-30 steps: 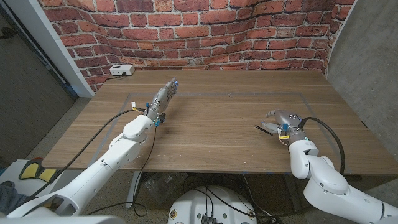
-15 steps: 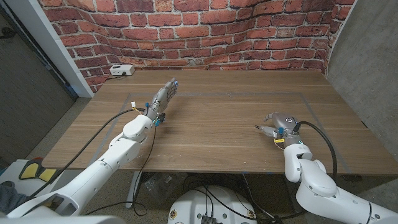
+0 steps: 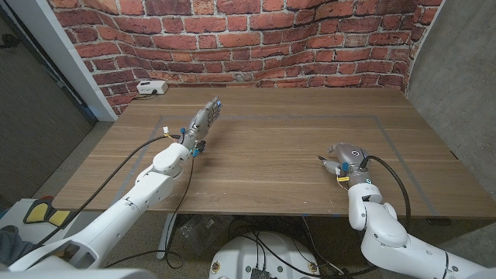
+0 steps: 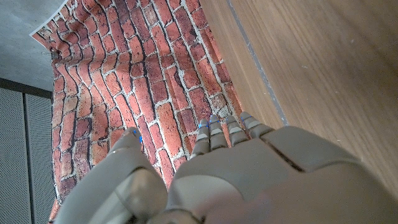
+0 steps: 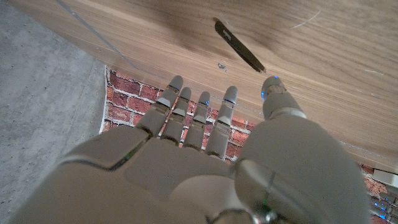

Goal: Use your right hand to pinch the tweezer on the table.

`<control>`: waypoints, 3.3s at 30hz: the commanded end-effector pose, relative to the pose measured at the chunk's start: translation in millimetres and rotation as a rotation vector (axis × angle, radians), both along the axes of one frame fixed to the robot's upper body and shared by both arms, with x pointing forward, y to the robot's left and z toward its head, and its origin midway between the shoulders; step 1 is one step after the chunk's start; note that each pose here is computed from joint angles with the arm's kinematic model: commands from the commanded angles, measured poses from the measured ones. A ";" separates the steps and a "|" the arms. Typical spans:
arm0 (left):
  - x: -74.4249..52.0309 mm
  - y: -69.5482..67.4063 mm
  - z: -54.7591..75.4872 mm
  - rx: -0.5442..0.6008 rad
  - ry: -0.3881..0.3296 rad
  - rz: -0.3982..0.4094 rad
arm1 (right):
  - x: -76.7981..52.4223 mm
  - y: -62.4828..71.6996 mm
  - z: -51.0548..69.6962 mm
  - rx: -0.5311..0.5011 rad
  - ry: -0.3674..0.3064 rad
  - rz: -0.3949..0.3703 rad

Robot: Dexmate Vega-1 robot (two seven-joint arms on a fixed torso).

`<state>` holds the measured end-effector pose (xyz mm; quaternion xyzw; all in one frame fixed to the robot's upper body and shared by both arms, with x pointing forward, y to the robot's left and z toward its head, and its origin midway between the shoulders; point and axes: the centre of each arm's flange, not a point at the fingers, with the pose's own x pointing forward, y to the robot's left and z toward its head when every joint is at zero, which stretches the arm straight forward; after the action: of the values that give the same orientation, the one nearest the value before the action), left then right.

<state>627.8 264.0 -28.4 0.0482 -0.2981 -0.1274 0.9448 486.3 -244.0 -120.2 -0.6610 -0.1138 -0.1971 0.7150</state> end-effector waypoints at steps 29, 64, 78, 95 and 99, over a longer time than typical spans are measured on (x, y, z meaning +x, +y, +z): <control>2.7 5.5 5.4 0.001 -0.007 -0.001 | 21.4 -2.0 -18.3 0.008 -0.006 -0.043; 2.2 -0.9 0.8 -0.010 0.000 0.005 | 34.2 -12.2 -31.1 0.025 -0.017 -0.028; 0.1 -3.7 1.6 -0.011 -0.006 0.005 | 31.1 -14.2 -27.6 0.034 -0.062 -0.016; -0.6 -7.1 0.6 -0.007 -0.001 -0.003 | 22.9 -18.5 -25.0 0.049 -0.109 -0.011; -0.6 -7.6 0.8 -0.006 -0.002 -0.001 | 24.1 -19.6 -26.1 0.055 -0.113 -0.011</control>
<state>628.1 259.8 -27.0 0.0449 -0.2998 -0.1246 0.9448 512.5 -262.3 -149.3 -0.6391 -0.1259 -0.2302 0.7230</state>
